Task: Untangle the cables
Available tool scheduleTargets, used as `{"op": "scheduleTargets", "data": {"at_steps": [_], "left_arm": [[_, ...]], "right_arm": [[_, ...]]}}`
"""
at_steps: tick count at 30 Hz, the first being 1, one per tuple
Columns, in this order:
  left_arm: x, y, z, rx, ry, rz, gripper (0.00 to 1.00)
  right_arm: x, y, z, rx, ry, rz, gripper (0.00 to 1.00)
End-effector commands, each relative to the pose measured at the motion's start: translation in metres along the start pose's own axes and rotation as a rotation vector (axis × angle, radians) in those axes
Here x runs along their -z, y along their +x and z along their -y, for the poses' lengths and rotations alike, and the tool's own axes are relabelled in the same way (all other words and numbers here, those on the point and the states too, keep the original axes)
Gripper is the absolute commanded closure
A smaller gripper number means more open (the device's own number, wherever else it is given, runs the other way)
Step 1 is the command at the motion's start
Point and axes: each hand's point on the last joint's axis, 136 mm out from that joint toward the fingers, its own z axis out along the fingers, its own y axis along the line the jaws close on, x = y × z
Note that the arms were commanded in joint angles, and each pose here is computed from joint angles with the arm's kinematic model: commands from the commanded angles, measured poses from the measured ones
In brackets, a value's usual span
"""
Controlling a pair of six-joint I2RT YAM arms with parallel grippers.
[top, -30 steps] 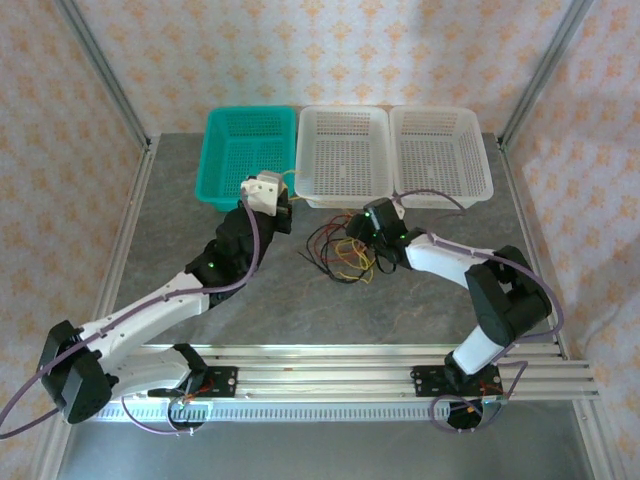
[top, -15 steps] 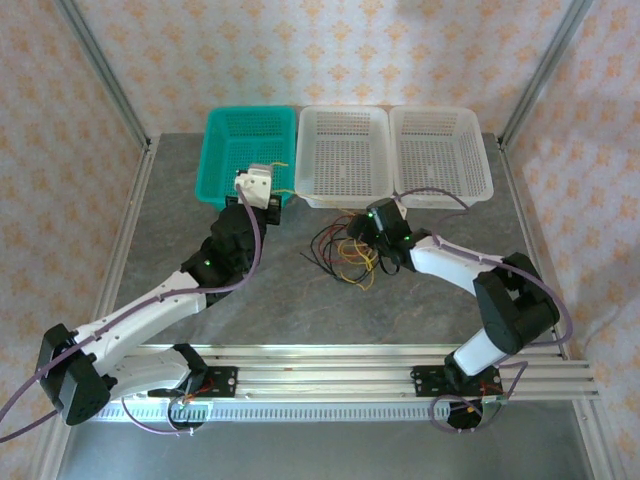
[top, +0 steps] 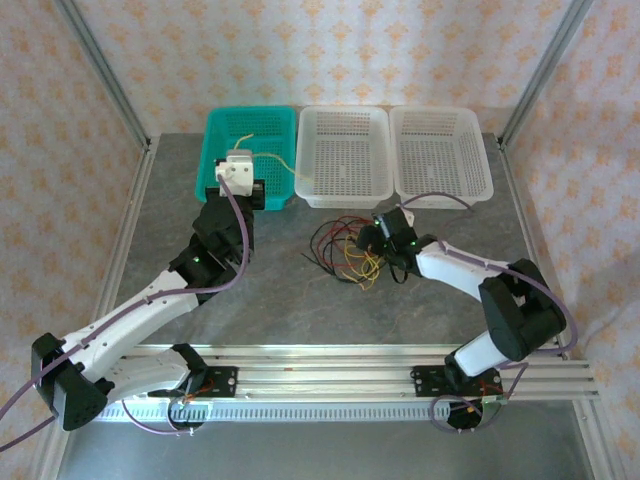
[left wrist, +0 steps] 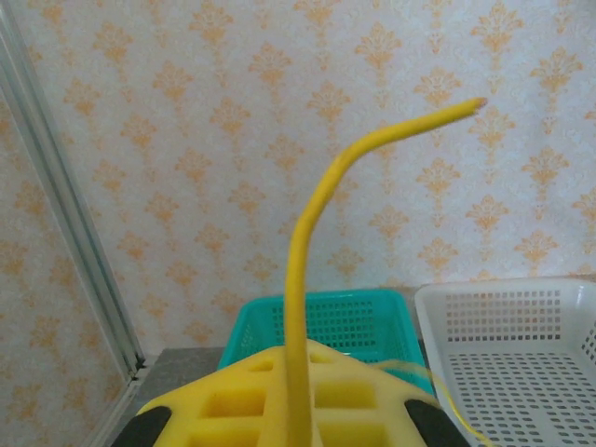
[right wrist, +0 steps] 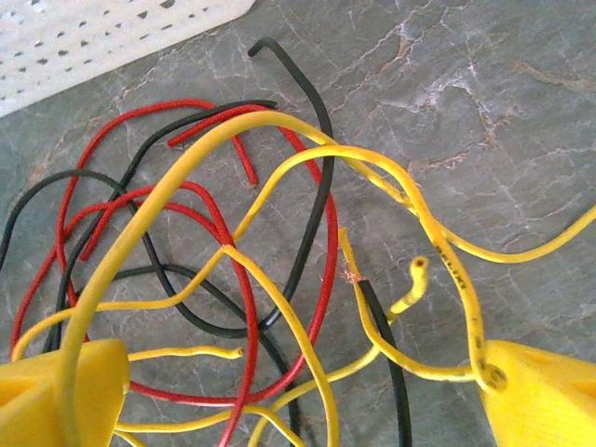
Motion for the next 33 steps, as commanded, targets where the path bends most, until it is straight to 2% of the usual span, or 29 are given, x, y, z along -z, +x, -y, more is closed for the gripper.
{"op": "scheduleTargets", "data": {"at_steps": [1, 4, 9, 16, 21, 25, 27, 30, 33], "left_arm": [[0.001, -0.021, -0.009, 0.036, -0.012, 0.037, 1.0], [0.002, -0.023, -0.007, 0.049, 0.004, 0.04, 1.0], [-0.001, -0.02, -0.003, 0.068, 0.035, 0.01, 1.0], [-0.005, -0.012, -0.003, 0.162, 0.126, -0.031, 1.0], [-0.005, -0.01, 0.008, 0.186, 0.233, -0.038, 1.0], [0.002, -0.014, 0.034, 0.162, 0.394, -0.025, 1.0], [0.006, -0.015, 0.048, 0.143, 0.474, -0.018, 1.0], [0.012, -0.011, 0.07, 0.081, 0.596, -0.028, 1.0], [0.022, -0.007, 0.089, 0.037, 0.713, -0.011, 1.0]], "right_arm": [[0.011, -0.002, -0.003, 0.089, -0.046, 0.021, 0.04], [0.024, -0.01, -0.017, 0.131, -0.12, 0.055, 0.0], [0.058, -0.031, -0.033, 0.19, -0.199, 0.14, 0.0], [0.107, -0.051, -0.021, 0.237, -0.154, 0.233, 0.0], [0.158, -0.079, -0.024, 0.199, -0.217, 0.406, 0.0], [0.2, -0.102, -0.04, 0.209, -0.319, 0.549, 0.0], [0.214, -0.11, -0.051, 0.24, -0.347, 0.555, 0.0], [0.225, -0.114, -0.072, 0.331, -0.383, 0.494, 0.0], [0.232, -0.11, -0.1, 0.411, -0.491, 0.434, 0.07]]}}
